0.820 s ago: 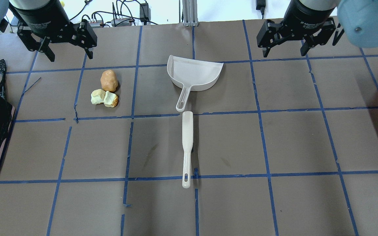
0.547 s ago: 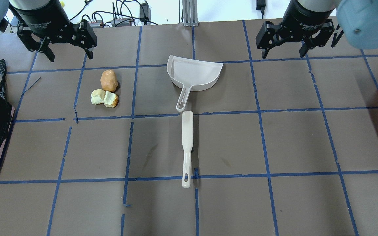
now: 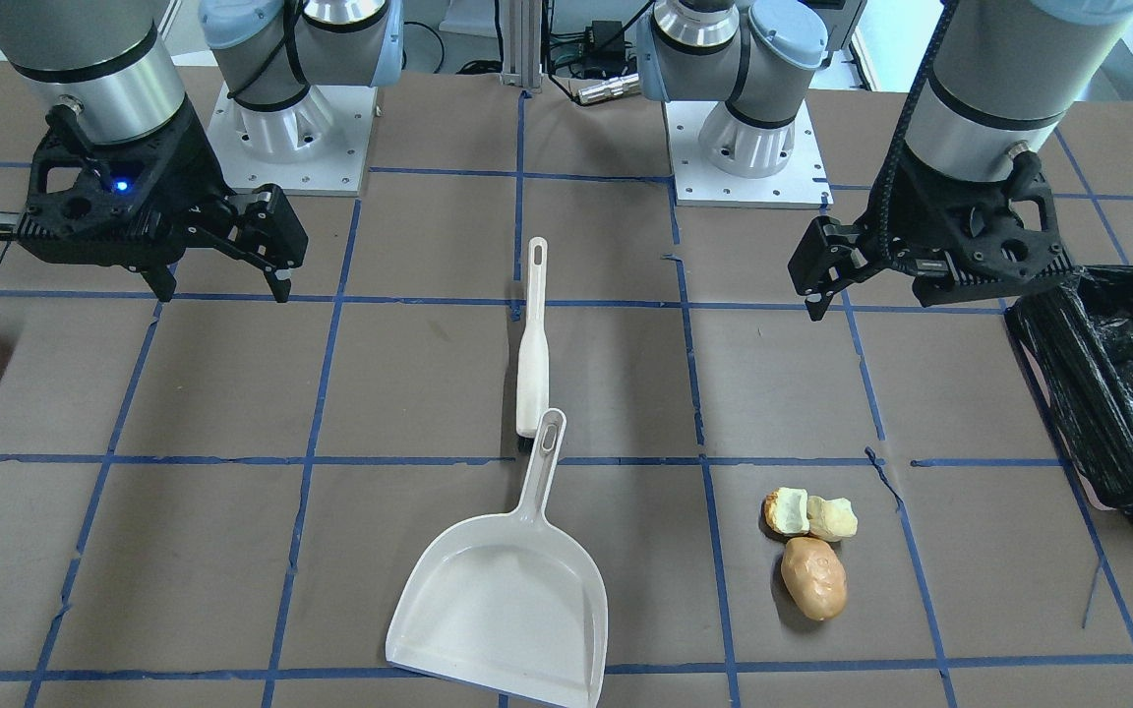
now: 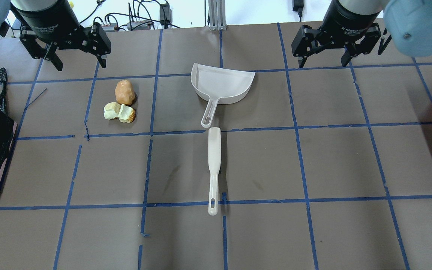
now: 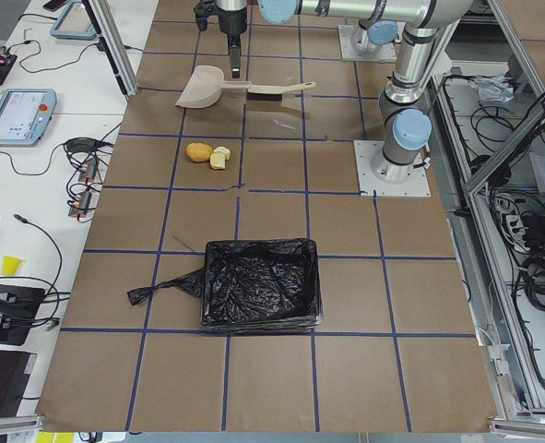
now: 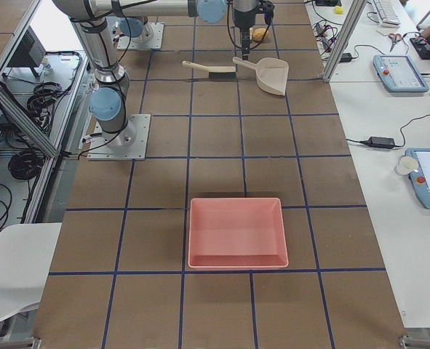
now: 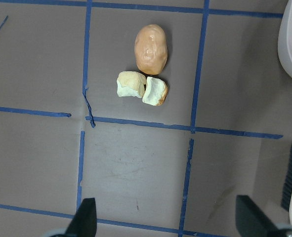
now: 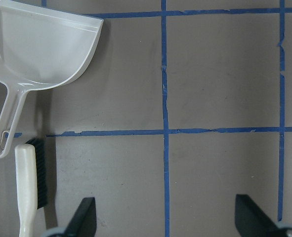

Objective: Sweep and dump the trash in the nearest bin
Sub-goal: 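Move the left gripper toward the white dustpan handle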

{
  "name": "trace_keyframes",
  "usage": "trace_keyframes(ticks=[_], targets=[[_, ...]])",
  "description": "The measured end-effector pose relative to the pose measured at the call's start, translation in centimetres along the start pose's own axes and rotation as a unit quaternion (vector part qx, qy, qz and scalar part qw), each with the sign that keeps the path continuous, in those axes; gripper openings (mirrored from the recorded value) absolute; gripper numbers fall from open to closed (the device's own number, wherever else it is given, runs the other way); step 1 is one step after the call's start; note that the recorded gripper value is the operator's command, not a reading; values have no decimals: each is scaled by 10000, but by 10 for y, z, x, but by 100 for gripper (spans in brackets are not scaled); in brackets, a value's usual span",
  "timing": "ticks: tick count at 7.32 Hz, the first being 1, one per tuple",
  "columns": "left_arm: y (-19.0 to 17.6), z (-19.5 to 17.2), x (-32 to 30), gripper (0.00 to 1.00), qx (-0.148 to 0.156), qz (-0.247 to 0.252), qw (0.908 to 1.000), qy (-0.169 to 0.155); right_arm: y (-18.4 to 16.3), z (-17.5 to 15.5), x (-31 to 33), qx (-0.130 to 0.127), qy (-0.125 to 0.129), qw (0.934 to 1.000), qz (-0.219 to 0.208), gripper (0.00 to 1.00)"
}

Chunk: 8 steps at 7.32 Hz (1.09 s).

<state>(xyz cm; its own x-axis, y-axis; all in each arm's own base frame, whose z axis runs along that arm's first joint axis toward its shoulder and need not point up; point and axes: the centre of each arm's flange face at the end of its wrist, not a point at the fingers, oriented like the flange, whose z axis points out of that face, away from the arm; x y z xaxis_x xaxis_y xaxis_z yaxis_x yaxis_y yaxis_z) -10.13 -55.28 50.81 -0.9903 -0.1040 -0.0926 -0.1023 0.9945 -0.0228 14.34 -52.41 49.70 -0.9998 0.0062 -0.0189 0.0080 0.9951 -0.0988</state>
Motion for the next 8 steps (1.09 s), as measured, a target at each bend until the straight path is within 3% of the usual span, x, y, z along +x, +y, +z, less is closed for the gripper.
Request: trace_keyframes(ticks=[3, 8], targets=[[0, 7, 8, 100, -142, 40, 9998, 161, 2, 0, 0, -12, -1, 10000, -15, 100], [20, 9, 17, 100, -506, 174, 9984, 162, 3, 2, -3, -63, -142, 9999, -8, 100]])
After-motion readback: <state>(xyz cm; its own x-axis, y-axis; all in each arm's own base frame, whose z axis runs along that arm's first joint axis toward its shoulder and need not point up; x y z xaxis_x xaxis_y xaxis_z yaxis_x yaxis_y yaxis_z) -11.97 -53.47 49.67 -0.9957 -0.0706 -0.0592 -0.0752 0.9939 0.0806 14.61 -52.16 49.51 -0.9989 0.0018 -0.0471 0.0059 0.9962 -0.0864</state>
